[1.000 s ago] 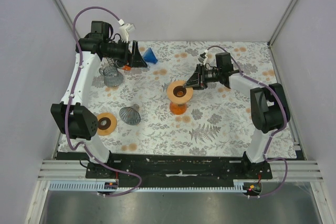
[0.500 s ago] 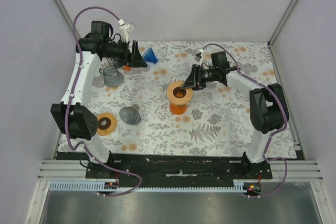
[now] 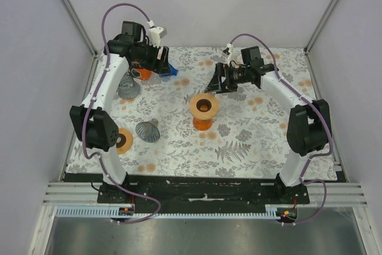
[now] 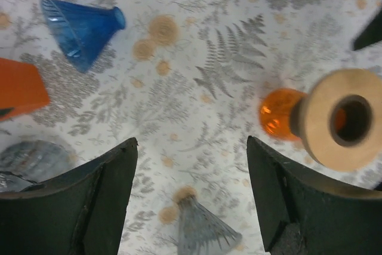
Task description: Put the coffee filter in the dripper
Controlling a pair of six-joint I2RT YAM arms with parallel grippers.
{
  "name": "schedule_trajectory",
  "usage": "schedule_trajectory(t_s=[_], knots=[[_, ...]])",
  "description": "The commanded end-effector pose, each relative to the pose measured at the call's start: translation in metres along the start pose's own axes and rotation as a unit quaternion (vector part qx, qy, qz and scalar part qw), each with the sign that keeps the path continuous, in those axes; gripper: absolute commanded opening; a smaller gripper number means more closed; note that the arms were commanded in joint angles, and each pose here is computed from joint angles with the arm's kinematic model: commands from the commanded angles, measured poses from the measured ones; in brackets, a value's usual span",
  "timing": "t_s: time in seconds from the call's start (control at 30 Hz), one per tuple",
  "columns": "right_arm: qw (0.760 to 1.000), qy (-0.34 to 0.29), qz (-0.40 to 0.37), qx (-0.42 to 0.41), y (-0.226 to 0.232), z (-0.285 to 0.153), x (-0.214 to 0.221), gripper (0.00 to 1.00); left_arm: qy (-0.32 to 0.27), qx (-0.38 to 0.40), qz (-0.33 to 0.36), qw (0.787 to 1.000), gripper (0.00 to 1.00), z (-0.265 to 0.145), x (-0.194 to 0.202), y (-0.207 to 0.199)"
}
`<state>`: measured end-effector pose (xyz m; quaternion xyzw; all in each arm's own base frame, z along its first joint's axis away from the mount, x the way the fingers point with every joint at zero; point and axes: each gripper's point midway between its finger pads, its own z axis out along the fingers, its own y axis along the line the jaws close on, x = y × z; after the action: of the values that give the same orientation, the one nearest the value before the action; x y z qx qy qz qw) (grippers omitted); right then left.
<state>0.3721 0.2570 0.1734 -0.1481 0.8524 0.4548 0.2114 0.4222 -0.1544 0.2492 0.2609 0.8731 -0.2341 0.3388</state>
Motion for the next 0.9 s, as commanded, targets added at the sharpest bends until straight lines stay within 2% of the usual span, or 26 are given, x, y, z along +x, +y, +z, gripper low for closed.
schedule_trajectory(t_s=[0.0, 0.27, 0.37, 0.43, 0.57, 0.63, 0.77, 0.83, 0.87], knots=[[0.997, -0.036, -0.071, 0.020, 0.023, -0.030, -0.028, 0.98, -0.005, -0.140, 0.068, 0.988, 0.80, 0.043, -0.026, 0.063], [0.990, -0.058, -0.112, 0.064, 0.026, -0.059, -0.035, 0.98, 0.010, -0.198, 0.060, 0.978, 0.83, 0.113, -0.034, 0.120], [0.989, -0.056, -0.118, 0.072, 0.026, -0.064, -0.032, 0.98, 0.021, -0.228, 0.051, 0.972, 0.83, 0.135, -0.025, 0.143], [0.989, -0.051, -0.116, 0.074, 0.024, -0.064, -0.029, 0.98, 0.028, -0.220, 0.047, 0.974, 0.82, 0.148, -0.018, 0.146], [0.989, -0.050, -0.117, 0.081, 0.023, -0.066, -0.026, 0.98, 0.038, -0.148, 0.022, 0.988, 0.69, 0.170, 0.002, 0.125], [0.988, -0.051, -0.120, 0.083, 0.024, -0.068, -0.026, 0.98, 0.050, -0.131, -0.002, 0.990, 0.61, 0.176, 0.013, 0.118], [0.988, -0.050, -0.121, 0.084, 0.025, -0.070, -0.026, 0.98, 0.074, -0.114, -0.033, 0.990, 0.51, 0.176, 0.028, 0.109], [0.988, -0.051, -0.123, 0.083, 0.026, -0.070, -0.026, 0.98, 0.080, -0.104, -0.047, 0.990, 0.41, 0.175, 0.032, 0.103], [0.988, -0.051, -0.124, 0.082, 0.027, -0.071, -0.025, 0.98, 0.082, -0.099, -0.051, 0.990, 0.40, 0.175, 0.034, 0.100]])
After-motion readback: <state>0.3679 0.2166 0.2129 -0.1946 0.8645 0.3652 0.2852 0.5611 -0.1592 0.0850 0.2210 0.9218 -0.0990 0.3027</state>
